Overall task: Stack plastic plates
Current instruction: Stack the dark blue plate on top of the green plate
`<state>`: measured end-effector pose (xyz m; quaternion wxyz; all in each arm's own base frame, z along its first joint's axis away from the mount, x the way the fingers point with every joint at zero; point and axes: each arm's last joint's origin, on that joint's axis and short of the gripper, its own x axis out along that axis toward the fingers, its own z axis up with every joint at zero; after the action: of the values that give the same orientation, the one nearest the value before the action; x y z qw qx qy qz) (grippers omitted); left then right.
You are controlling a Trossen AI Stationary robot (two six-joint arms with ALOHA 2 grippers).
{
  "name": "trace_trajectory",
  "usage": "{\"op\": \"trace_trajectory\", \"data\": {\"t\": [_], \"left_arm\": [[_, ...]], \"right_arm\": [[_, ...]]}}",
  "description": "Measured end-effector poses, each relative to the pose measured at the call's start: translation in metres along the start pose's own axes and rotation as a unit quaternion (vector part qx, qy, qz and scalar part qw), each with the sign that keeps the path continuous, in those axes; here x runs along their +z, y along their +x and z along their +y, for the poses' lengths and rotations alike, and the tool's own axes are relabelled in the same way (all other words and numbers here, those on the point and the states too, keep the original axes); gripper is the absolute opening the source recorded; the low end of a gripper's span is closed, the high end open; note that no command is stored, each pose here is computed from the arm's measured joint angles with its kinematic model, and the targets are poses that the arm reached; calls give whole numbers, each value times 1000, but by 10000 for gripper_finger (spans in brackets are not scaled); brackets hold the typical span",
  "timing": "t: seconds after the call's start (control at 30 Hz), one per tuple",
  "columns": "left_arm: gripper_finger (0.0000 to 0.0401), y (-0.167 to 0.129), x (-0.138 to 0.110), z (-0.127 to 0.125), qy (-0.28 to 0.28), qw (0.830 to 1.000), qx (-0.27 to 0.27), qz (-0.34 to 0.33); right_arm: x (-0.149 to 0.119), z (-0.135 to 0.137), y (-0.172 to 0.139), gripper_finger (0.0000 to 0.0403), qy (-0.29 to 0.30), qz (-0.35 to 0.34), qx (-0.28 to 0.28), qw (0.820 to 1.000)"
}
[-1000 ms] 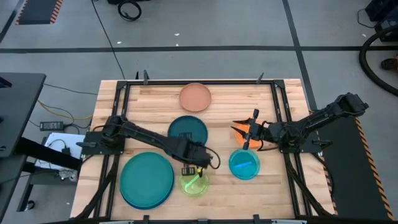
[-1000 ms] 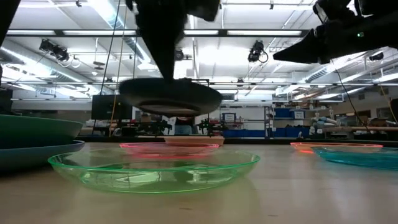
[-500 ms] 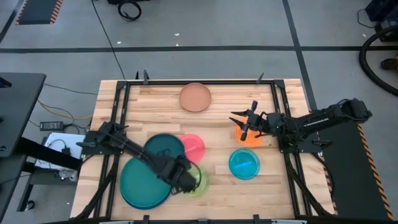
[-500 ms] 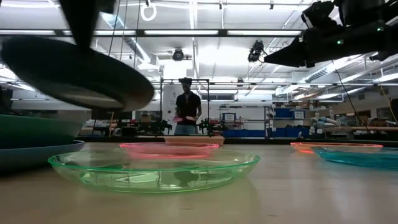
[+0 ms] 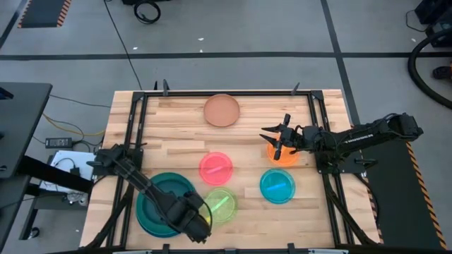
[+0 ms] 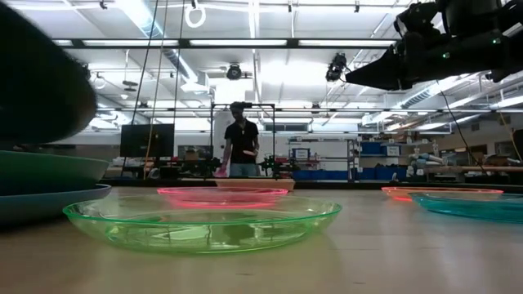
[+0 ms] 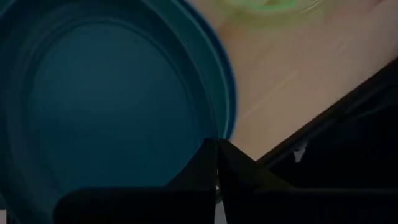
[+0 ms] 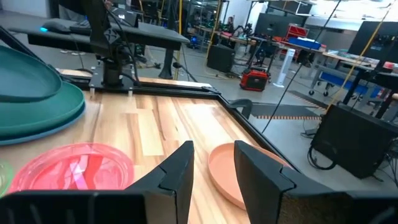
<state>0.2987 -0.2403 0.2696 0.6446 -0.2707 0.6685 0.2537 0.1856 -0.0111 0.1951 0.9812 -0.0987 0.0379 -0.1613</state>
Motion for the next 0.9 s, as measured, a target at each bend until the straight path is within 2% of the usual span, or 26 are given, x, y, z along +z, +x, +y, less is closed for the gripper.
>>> {"op": "trace_trajectory", "data": {"t": [0.37, 0.9], "left_arm": [[12, 31, 2, -6, 1, 998, 58, -30], [18, 48, -18, -10, -36, 997, 61, -41]], "right_arm": [[0, 0, 0, 125, -1, 2, 0, 1000], [0, 0, 0, 125, 3, 1, 4, 1000]]}}
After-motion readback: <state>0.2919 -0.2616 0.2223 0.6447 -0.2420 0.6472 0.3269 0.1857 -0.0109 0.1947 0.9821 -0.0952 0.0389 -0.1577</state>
